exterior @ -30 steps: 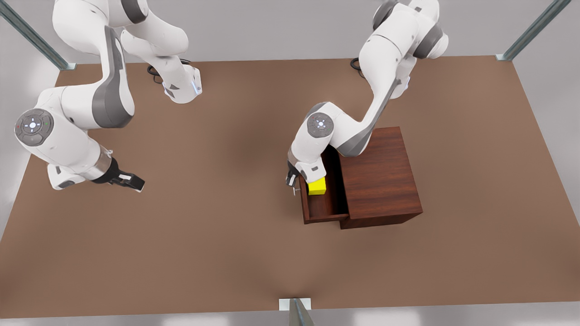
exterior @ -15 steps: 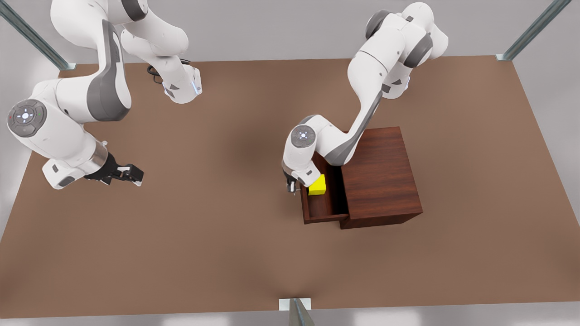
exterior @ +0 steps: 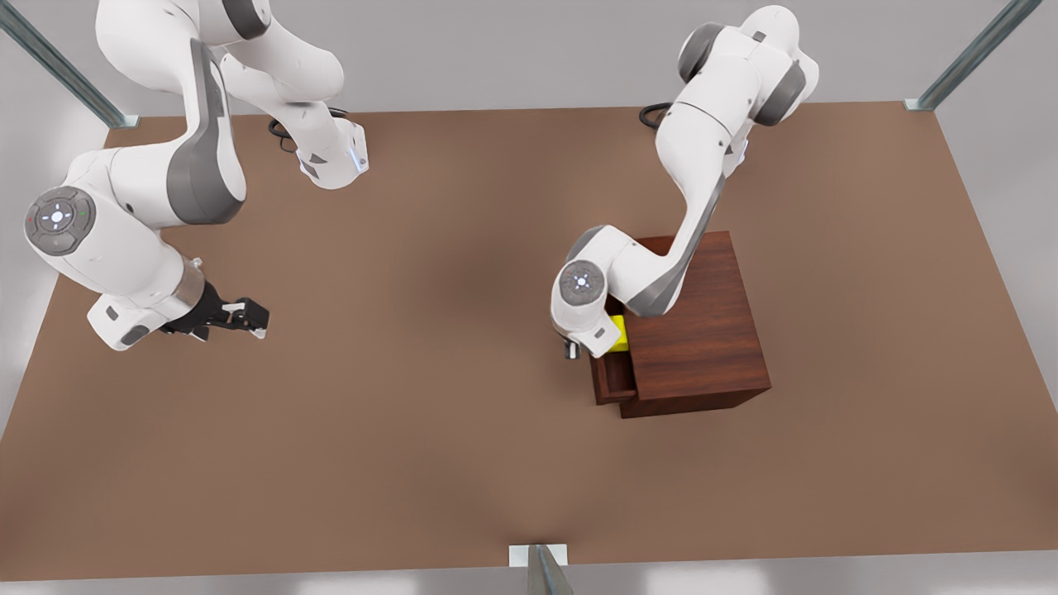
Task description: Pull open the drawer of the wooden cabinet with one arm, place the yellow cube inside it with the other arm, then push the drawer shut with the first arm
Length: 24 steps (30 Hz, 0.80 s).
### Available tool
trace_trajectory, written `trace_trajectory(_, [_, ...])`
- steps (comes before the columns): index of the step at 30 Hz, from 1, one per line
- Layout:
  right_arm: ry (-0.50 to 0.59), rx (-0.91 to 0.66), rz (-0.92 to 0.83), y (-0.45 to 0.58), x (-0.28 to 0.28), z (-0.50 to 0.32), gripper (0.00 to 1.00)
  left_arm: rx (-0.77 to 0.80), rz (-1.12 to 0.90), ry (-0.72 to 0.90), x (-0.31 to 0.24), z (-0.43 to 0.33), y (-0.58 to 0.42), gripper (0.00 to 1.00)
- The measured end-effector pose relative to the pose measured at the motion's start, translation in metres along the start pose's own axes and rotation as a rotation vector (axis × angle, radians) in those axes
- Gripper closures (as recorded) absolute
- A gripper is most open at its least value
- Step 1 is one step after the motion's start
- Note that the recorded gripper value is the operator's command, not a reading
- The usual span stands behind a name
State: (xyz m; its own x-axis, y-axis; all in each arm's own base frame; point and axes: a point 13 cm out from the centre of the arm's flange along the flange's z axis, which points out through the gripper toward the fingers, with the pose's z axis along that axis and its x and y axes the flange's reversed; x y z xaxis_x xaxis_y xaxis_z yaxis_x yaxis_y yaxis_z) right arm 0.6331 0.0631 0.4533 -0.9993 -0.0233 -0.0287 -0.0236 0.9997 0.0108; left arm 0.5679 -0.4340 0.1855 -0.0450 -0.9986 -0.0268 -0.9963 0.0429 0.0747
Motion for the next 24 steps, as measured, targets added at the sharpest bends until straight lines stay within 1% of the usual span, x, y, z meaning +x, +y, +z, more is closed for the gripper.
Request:
trace_trajectory(10, [0.004,0.0,-0.022,-0.003,0.0,0.003,0.0,-0.063,0.029,-0.033,-0.045,0.003,-0.008,0.79])
trace_trajectory(24, [0.005,0.001,-0.04,-0.007,0.001,0.002,0.0,-0.1,0.104,-0.041,-0.064,0.0,-0.009,0.79])
